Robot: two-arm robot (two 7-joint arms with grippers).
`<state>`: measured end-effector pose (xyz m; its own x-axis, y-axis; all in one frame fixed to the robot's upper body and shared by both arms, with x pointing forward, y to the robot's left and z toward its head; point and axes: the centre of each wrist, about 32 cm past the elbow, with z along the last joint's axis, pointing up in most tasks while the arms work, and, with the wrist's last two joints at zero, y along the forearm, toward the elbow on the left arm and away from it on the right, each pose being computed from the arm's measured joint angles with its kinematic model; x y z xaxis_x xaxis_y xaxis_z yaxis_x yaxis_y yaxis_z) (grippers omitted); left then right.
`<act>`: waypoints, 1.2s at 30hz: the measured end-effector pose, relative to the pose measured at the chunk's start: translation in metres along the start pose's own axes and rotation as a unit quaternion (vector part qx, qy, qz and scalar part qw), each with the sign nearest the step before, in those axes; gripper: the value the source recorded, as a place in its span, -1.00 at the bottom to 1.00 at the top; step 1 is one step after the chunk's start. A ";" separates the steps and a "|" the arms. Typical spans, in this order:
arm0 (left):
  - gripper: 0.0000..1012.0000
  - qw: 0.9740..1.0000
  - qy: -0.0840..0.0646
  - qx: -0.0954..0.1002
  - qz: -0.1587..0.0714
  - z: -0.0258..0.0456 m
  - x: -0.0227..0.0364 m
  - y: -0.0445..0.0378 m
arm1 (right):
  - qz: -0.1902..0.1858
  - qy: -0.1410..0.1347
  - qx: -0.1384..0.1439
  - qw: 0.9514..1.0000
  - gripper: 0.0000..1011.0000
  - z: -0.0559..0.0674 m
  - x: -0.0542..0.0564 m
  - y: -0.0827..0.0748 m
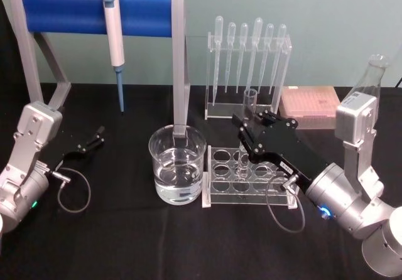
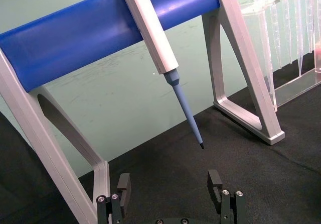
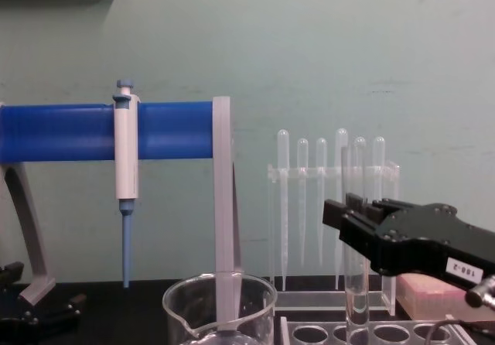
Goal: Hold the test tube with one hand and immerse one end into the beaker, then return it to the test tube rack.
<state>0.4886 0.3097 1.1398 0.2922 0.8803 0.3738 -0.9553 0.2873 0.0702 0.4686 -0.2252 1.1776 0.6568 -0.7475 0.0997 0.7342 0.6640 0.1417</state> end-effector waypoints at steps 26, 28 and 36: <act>0.98 1.000 0.000 0.000 0.000 0.0000 0.0000 0.0000 | 0.009 0.000 -0.032 0.999 -0.55 -0.024 0.001 -0.002; 0.98 1.000 0.000 0.000 0.000 0.0000 0.0000 0.0000 | 0.011 0.000 -0.033 0.999 -0.55 -0.025 0.001 -0.002; 0.98 1.000 0.000 0.000 0.000 0.0000 0.0000 0.0000 | 0.014 0.001 -0.034 0.999 -0.41 -0.027 0.001 -0.002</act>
<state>0.4886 0.3097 1.1398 0.2923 0.8803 0.3737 -0.9552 0.2873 0.0703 0.4722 -0.2269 1.1507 0.6781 -0.7280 0.1009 0.7250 0.6851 0.0706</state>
